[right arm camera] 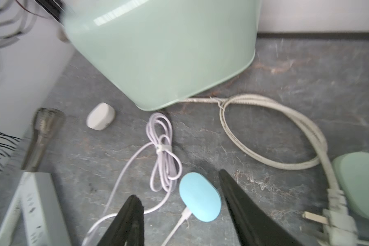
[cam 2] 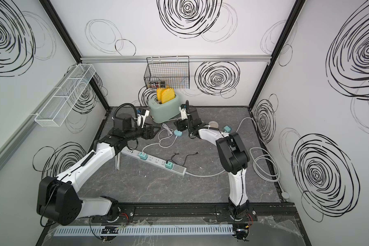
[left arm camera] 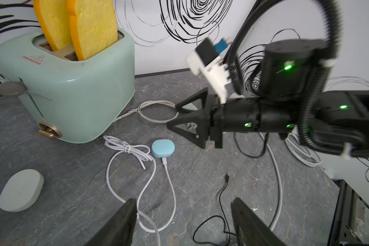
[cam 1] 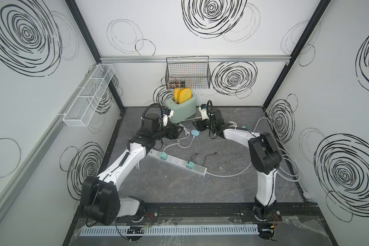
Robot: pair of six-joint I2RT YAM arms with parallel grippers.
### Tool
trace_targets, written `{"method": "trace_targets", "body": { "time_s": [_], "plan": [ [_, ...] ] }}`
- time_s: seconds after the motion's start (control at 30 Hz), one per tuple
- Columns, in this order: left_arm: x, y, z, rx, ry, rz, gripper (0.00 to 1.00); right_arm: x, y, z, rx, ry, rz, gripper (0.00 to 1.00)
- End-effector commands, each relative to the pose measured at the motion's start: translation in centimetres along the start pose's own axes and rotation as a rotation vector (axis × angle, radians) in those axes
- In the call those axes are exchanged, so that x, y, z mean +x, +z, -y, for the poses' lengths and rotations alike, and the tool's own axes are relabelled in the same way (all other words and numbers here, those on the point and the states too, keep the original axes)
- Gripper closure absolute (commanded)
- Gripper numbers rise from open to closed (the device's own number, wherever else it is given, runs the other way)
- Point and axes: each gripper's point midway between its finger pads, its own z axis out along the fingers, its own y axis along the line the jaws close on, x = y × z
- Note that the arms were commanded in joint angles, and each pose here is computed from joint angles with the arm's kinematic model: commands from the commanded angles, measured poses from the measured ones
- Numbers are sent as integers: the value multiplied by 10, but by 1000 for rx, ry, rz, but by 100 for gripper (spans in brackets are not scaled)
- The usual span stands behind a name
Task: Charge the bluetooth headset
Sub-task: Place the bluetooth headset at the center of the board, then pick up the bluetooth headset from the center of the board.
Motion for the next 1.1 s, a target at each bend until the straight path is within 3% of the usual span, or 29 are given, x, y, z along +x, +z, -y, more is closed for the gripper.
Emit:
{"method": "trace_targets", "body": {
  "time_s": [0.0,0.17,0.4,0.77,1.07],
  "plan": [
    [-19,-7,9,-14,57,48,26,-39,-37,9,31,-12,72,37],
    [-12,-1,15,-35,85,15,26,-66,-84,59,97,128,62,40],
    [-7,8,23,-27,82,-14,27,-78,-127,123,161,137,62,41],
    [-4,10,26,-16,95,-27,27,-64,-71,160,165,62,-182,36],
    [-2,10,28,0,94,-35,27,-21,-10,174,174,95,-324,36]
  ]
}}
